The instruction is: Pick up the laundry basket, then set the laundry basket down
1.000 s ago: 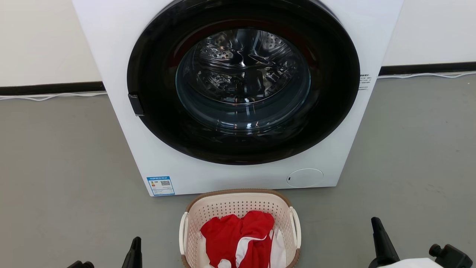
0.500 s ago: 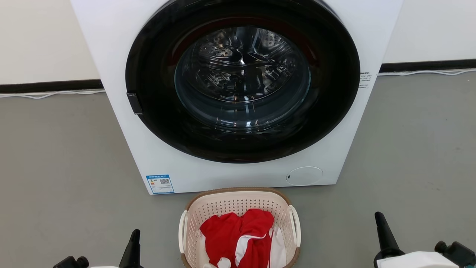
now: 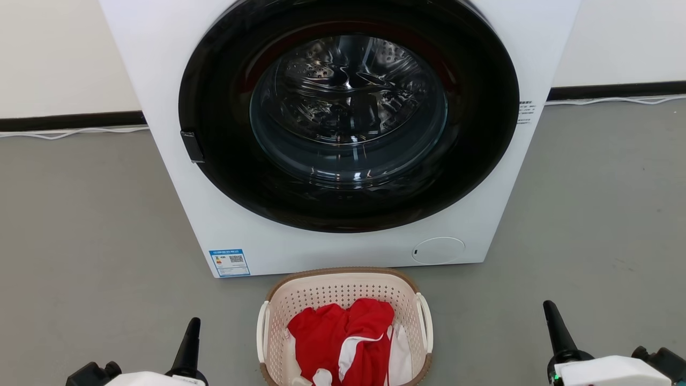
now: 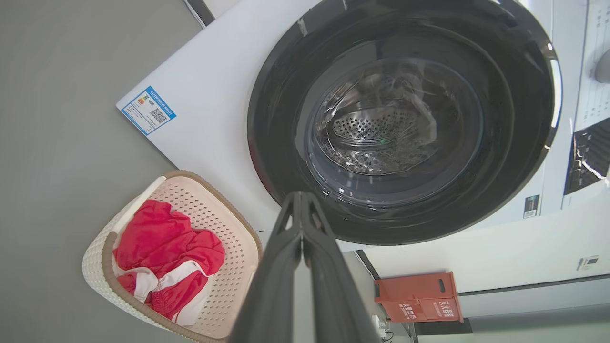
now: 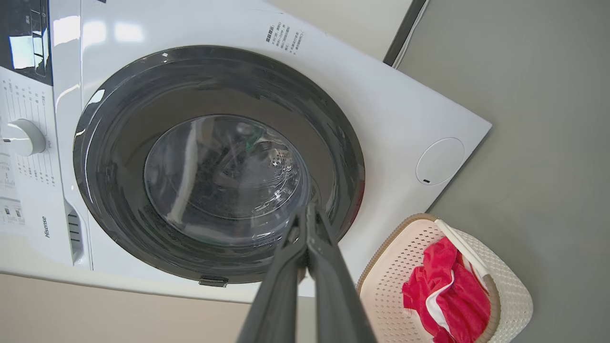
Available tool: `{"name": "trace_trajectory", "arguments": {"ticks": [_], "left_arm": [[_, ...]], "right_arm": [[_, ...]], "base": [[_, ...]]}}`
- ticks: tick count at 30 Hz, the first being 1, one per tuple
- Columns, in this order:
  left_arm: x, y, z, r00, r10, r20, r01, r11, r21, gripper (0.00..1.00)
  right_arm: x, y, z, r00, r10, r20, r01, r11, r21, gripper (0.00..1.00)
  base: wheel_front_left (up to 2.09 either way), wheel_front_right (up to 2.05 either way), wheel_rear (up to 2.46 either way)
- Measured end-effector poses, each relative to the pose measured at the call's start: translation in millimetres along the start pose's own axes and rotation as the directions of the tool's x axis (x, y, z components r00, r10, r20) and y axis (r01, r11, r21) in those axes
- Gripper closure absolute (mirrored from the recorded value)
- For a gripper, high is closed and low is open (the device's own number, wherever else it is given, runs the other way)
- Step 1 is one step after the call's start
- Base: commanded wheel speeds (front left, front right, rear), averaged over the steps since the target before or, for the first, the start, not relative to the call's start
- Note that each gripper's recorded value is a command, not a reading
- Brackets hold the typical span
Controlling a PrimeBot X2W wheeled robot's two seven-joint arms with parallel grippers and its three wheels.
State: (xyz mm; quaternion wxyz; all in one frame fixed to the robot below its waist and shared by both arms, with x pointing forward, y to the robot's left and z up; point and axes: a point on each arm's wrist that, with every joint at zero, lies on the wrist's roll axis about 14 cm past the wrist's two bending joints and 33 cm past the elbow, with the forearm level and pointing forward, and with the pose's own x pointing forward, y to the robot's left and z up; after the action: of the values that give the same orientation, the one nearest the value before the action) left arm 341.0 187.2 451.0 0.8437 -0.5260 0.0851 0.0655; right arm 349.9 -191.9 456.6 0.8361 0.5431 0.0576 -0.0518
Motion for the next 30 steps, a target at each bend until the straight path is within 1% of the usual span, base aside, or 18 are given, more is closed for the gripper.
{"name": "trace_trajectory", "arguments": {"ticks": [8, 14, 21, 30], "left_arm": [[6, -5, 2, 1.000, -0.021, -0.005, 0.021, 0.996, -0.088, 1.00], [9, -8, 4, 0.999, -0.034, -0.006, 0.033, 0.987, -0.156, 1.00], [14, -13, 6, 0.998, -0.056, -0.006, 0.053, 0.973, -0.223, 1.00], [19, -19, 10, 0.996, -0.084, -0.002, 0.079, 0.943, -0.323, 1.00]], "right_arm": [[8, 8, 8, 1.000, 0.020, 0.016, -0.021, 0.996, 0.090, 1.00], [9, 7, 9, 1.000, 0.018, 0.015, -0.020, 0.988, 0.152, 1.00], [10, 8, 10, 1.000, 0.019, 0.013, -0.021, 0.976, 0.215, 1.00], [16, 13, 18, 0.999, 0.038, 0.026, -0.044, 0.951, 0.307, 1.00]], "base": [[0.00, 0.00, 0.00], [0.00, 0.00, 0.00], [0.00, 0.00, 0.00], [0.00, 0.00, 0.00]]}}
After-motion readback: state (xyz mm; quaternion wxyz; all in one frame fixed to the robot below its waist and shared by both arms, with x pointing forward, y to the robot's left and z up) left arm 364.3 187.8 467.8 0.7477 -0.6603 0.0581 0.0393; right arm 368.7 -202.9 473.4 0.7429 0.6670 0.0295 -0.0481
